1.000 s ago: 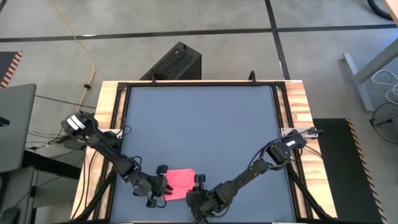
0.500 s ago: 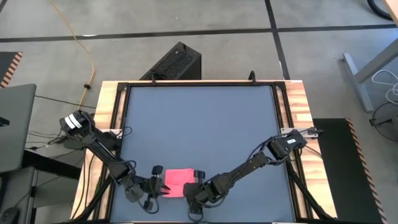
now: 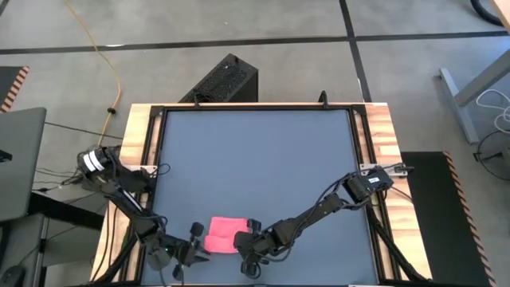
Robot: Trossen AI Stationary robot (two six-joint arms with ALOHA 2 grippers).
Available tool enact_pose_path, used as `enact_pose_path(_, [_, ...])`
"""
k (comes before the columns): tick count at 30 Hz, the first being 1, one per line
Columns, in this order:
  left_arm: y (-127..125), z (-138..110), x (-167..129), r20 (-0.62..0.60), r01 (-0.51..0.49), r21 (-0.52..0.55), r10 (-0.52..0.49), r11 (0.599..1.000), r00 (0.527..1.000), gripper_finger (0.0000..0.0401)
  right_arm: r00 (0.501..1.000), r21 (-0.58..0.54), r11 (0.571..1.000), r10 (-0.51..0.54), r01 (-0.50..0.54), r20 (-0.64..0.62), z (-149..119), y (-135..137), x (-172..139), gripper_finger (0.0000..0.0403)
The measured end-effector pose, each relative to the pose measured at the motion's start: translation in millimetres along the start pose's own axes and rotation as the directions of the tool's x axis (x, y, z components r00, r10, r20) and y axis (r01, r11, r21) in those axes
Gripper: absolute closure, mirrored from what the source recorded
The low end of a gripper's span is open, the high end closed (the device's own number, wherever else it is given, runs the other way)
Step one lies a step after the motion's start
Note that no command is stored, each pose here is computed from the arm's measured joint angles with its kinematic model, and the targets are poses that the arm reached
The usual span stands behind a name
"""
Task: Roll towel into tight, uniform cylinder
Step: Roll the red towel
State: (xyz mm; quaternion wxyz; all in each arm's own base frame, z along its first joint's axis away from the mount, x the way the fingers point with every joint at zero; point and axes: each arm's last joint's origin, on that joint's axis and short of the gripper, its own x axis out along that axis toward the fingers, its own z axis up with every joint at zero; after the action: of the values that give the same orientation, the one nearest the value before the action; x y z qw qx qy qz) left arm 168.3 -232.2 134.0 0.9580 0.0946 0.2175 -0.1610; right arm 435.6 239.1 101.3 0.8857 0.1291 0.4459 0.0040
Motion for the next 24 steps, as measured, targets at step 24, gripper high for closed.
enact_pose_path(24, [7.4, -10.9, 20.4, -0.164, -0.063, 0.218, 0.1, 0.974, 0.981, 0.0192, 0.999, 0.003, 0.999, 0.032, -0.032, 0.023, 1.3, 0.1, 1.5, 0.0368])
